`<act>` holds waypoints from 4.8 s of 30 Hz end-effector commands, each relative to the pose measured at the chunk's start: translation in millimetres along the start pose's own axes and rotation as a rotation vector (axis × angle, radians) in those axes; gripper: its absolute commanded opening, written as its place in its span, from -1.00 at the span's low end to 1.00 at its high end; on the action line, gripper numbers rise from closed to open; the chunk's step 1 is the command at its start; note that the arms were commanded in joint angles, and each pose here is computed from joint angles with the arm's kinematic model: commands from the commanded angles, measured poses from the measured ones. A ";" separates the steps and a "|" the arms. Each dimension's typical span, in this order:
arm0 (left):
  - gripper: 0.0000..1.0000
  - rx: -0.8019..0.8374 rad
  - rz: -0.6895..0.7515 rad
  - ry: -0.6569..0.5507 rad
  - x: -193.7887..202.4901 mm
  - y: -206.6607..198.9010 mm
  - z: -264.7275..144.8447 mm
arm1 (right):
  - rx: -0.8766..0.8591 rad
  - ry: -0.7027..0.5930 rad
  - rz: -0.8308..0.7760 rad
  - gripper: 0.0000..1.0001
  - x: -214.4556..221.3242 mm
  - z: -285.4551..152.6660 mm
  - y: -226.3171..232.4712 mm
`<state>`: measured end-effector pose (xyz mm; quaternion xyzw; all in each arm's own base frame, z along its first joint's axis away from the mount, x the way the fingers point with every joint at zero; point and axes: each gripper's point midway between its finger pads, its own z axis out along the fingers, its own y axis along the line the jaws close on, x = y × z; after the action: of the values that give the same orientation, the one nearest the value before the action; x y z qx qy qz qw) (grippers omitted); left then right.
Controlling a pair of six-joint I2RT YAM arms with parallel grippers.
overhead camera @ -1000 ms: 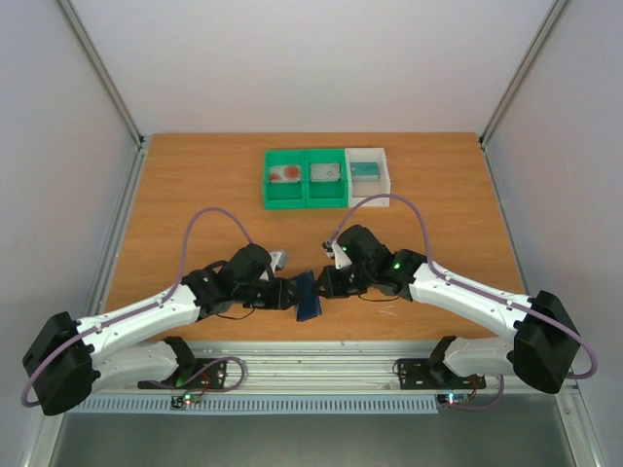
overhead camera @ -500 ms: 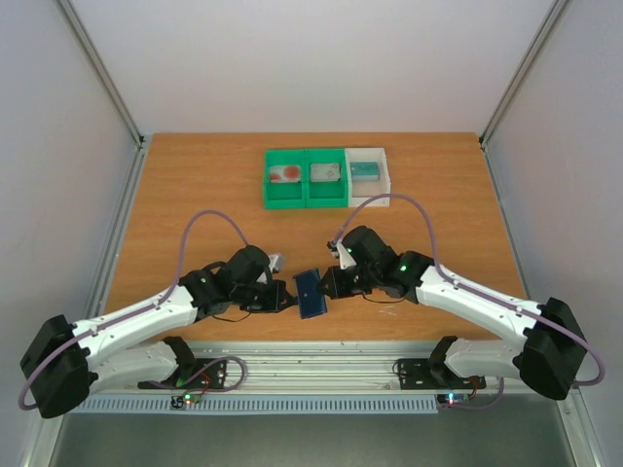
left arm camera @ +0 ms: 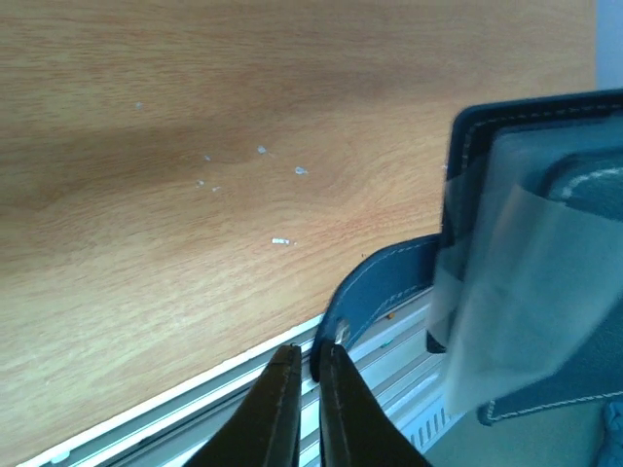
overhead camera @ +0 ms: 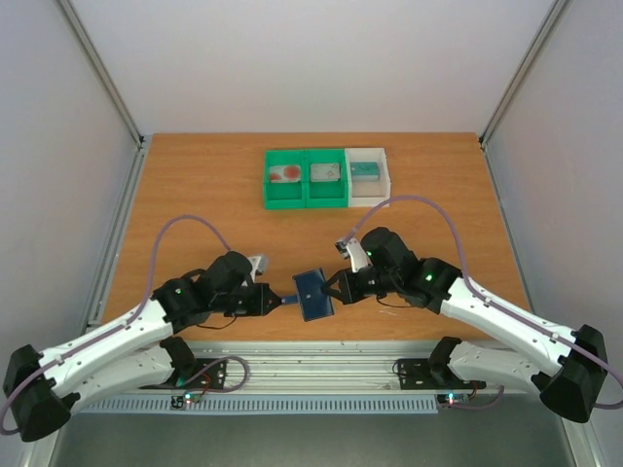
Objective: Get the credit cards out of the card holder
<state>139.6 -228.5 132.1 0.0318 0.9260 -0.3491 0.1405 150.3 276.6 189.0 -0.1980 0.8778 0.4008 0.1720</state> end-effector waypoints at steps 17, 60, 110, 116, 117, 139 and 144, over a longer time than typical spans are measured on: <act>0.26 0.460 0.035 -0.151 8.1 -53.7 -59.9 | -0.308 -0.014 -0.022 -0.98 5.6 -29.0 57.8; 0.51 0.385 0.116 -0.121 2.4 -48.9 -29.2 | -0.287 0.013 -0.017 -0.98 4.8 -16.5 51.9; -0.99 0.076 0.044 -0.118 7.6 33.1 30.7 | -0.028 0.074 0.102 -0.98 19.8 86.6 -65.5; -0.93 0.011 0.025 -0.071 12.2 48.7 51.5 | 0.036 0.098 0.160 -0.83 25.0 107.8 -98.5; -0.87 0.005 0.024 -0.059 13.6 50.1 55.0 | 0.071 0.118 0.174 -0.77 29.3 107.3 -104.3; -0.39 -0.002 -0.054 -0.106 13.1 67.7 59.0 | 0.577 0.189 -0.046 0.36 36.2 89.0 -87.6; -0.26 0.082 -0.049 -0.133 8.7 54.8 59.7 | 0.607 0.204 -0.056 0.35 41.6 95.6 -89.9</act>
<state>142.1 -213.7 33.7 -0.0079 0.9256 -0.3446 0.1564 168.4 294.2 55.9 -0.2058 0.9605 0.1320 0.1331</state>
